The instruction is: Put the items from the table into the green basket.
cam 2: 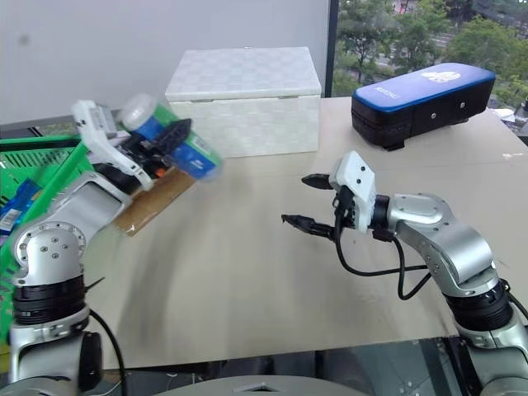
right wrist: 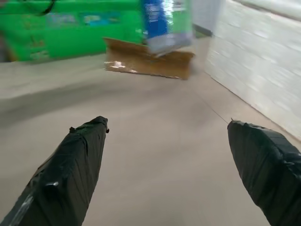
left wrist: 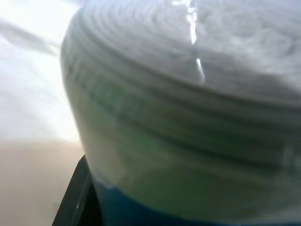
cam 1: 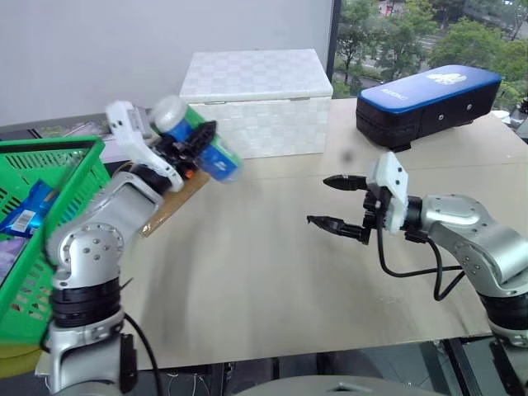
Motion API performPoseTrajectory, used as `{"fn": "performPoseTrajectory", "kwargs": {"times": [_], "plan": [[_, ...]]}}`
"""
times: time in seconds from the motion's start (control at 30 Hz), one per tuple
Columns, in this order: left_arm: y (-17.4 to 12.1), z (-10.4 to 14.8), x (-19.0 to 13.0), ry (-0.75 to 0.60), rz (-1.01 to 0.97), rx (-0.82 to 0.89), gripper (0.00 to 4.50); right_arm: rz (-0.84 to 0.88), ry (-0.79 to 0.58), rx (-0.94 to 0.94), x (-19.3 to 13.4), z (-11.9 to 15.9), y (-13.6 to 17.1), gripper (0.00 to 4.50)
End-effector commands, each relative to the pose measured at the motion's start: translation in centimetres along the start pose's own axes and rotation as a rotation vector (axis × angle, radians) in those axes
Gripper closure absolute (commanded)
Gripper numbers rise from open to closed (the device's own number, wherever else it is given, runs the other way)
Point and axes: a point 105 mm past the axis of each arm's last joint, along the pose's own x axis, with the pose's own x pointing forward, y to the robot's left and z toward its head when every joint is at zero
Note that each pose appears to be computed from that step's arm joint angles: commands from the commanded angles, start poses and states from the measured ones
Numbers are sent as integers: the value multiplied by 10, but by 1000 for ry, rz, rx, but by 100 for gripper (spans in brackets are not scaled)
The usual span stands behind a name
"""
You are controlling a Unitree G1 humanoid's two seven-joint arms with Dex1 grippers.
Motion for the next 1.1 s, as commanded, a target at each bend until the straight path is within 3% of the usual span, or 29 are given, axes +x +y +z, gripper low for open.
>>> {"fn": "performPoseTrajectory", "kwargs": {"times": [0.03,0.1,0.2,0.3,0.43,0.6,0.63,0.73,0.9,1.0,1.1], "plan": [[44,76,-28,-244,306,440,258,42,-126,-188,-14,40,6,4],[71,101,-47,-276,475,631,258,59,-166,-216,-16,50,8,4],[100,113,-65,-253,604,715,258,83,-210,-218,-15,59,11,4],[127,109,-78,-181,689,785,258,95,-239,-231,-12,65,13,4],[156,87,-88,-83,738,747,258,105,-246,-250,-9,67,14,4],[182,68,-103,-19,795,635,31,99,-251,-256,-8,67,14,0],[180,68,-101,-24,783,634,10,96,-249,-257,-8,67,14,0],[158,75,-84,-101,669,594,10,70,-224,-254,-11,64,10,0],[87,73,-40,-202,328,445,10,-51,-134,-240,-25,49,-4,0],[1,27,-13,-61,-87,253,10,-223,1,-207,-47,21,-23,0],[-48,-15,-21,92,-322,163,10,-369,115,-132,-66,-8,-38,0]]}}
